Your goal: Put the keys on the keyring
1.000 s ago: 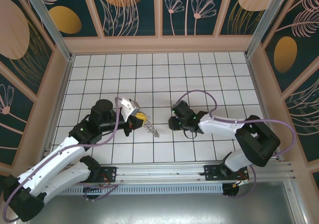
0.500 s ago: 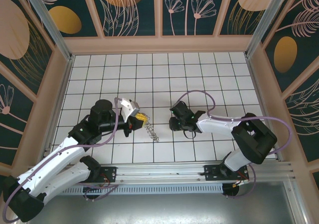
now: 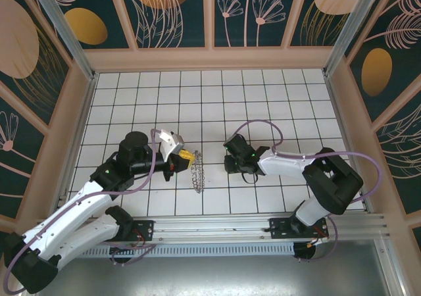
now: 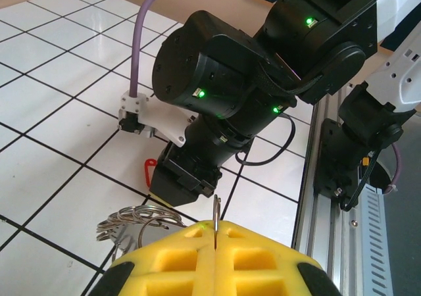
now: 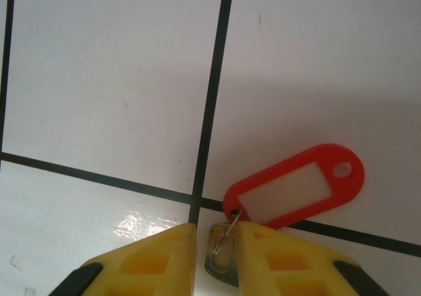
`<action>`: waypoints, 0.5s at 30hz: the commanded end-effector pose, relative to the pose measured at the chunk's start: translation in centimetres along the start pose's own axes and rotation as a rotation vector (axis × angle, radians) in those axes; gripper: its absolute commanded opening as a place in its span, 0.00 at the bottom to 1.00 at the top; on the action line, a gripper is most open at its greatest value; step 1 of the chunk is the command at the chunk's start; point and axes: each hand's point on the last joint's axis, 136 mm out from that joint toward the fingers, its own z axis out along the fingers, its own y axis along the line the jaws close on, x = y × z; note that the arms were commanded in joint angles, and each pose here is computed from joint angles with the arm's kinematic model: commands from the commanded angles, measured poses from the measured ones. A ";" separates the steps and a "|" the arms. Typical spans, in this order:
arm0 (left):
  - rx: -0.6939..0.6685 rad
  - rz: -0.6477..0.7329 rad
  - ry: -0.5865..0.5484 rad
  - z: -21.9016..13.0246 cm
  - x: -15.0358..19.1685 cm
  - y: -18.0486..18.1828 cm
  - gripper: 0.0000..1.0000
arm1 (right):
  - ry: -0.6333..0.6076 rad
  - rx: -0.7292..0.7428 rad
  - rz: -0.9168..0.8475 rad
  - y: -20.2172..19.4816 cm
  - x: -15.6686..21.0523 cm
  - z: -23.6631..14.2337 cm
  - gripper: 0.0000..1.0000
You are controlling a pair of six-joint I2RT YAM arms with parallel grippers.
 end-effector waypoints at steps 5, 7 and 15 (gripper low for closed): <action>0.026 0.012 -0.035 0.0 -0.9 -0.4 0.00 | -0.031 0.016 0.010 0.3 -1.0 0.3 0.18; 0.025 0.014 -0.036 0.0 -1.0 -0.3 0.00 | -0.030 0.017 0.009 0.3 -1.0 0.3 0.15; 0.009 0.003 -0.021 0.3 -0.7 0.1 0.00 | -0.024 0.031 0.002 0.0 -0.8 0.3 0.00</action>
